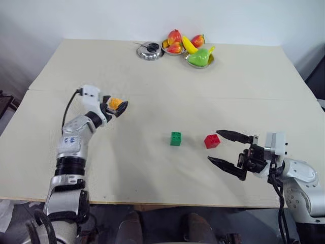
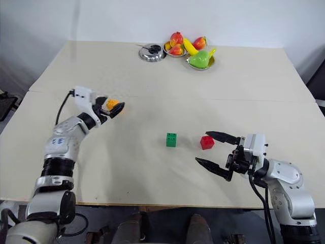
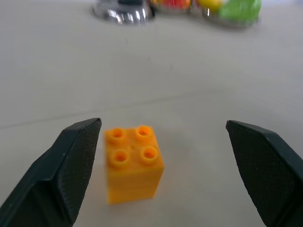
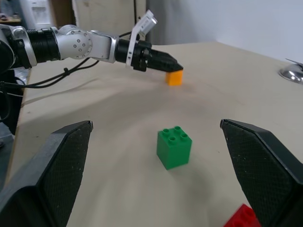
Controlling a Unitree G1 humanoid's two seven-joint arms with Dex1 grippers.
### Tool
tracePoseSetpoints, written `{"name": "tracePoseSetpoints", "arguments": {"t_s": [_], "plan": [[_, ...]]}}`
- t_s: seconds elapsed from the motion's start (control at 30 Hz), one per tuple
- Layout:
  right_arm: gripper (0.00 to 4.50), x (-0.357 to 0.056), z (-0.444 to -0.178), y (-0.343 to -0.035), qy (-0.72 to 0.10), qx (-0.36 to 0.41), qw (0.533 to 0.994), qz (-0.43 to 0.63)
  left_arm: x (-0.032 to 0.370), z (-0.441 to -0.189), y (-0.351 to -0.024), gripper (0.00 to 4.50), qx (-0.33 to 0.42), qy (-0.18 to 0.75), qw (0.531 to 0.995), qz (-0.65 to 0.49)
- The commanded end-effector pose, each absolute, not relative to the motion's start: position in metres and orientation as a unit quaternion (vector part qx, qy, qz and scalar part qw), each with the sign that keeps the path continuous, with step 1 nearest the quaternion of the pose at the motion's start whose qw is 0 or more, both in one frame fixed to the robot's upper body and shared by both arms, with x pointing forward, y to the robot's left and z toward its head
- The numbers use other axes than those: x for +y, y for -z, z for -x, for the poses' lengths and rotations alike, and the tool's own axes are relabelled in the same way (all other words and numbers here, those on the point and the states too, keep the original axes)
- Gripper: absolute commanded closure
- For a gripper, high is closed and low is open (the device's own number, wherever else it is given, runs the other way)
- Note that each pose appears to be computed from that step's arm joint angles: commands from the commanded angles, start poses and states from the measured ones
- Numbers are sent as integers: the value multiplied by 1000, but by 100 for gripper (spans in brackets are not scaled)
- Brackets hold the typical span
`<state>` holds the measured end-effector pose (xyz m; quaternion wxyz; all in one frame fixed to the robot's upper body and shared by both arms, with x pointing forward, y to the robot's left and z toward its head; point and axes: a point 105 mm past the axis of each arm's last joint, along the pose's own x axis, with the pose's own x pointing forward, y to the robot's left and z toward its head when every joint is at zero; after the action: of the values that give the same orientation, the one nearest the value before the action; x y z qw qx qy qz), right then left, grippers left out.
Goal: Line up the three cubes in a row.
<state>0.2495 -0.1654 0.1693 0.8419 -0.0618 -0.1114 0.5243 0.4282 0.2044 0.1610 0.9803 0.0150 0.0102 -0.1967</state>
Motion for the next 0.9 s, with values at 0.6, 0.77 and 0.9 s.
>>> {"name": "tracePoseSetpoints", "arguments": {"t_s": [0.6,0.77,0.9], "plan": [[0,-170,-233,-176,-491,-131,858,73,186,-418,-178,304,-59,344,933,-92],[0,-189,-223,-173,-481,-103,866,85,143,-368,-177,304,-73,594,776,-198],[0,-201,-215,-169,-481,-76,869,92,133,-351,-148,304,0,694,668,-268]]}}
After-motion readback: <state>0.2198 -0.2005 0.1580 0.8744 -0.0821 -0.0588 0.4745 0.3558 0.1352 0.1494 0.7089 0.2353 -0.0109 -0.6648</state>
